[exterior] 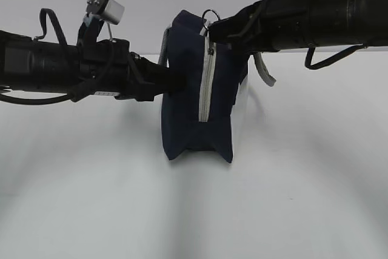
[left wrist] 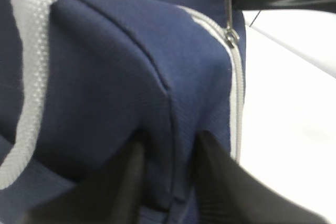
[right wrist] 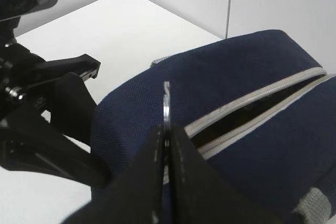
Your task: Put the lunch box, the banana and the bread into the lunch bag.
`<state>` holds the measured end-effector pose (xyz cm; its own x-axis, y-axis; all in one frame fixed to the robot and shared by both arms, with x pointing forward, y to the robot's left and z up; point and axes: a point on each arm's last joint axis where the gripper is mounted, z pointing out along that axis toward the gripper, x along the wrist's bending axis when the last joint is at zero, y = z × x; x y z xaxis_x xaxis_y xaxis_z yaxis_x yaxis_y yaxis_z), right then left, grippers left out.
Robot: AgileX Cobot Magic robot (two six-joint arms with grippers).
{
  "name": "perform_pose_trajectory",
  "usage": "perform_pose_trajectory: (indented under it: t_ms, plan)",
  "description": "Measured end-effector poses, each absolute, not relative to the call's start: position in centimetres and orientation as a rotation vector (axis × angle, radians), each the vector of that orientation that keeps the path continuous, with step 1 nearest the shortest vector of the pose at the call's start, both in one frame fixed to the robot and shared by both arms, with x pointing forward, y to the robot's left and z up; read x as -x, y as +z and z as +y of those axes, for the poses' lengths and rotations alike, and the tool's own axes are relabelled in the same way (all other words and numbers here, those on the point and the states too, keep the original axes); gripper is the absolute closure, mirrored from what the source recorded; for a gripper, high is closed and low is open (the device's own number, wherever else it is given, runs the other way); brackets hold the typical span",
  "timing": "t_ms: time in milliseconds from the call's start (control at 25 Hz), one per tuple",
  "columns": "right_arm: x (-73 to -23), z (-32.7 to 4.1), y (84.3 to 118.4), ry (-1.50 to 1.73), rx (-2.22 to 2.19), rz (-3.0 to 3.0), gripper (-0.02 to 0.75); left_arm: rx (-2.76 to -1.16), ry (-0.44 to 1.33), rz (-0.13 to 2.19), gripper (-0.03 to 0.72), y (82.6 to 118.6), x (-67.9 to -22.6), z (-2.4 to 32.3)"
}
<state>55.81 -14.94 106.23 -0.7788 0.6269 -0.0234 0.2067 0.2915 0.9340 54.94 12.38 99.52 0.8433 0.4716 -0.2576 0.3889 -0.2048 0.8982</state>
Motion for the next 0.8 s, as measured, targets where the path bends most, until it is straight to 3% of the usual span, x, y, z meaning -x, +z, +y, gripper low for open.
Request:
perform_pose_trajectory:
  t_ms: [80,160,800]
  plan:
    - [-55.8,-14.9,106.2,1.494,-0.744,2.183,0.754,-1.819,0.079,0.646,0.588,99.6,-54.9,12.3]
    - [-55.7,-14.9,106.2,1.496,-0.743,2.184,0.754,-1.816,0.073,0.642,0.666,99.6,-54.8,12.3]
    - [-56.7,-14.5,108.5,1.515,-0.66,2.134,0.754,-1.812,0.064,0.644,0.682,99.6,-54.8,12.3]
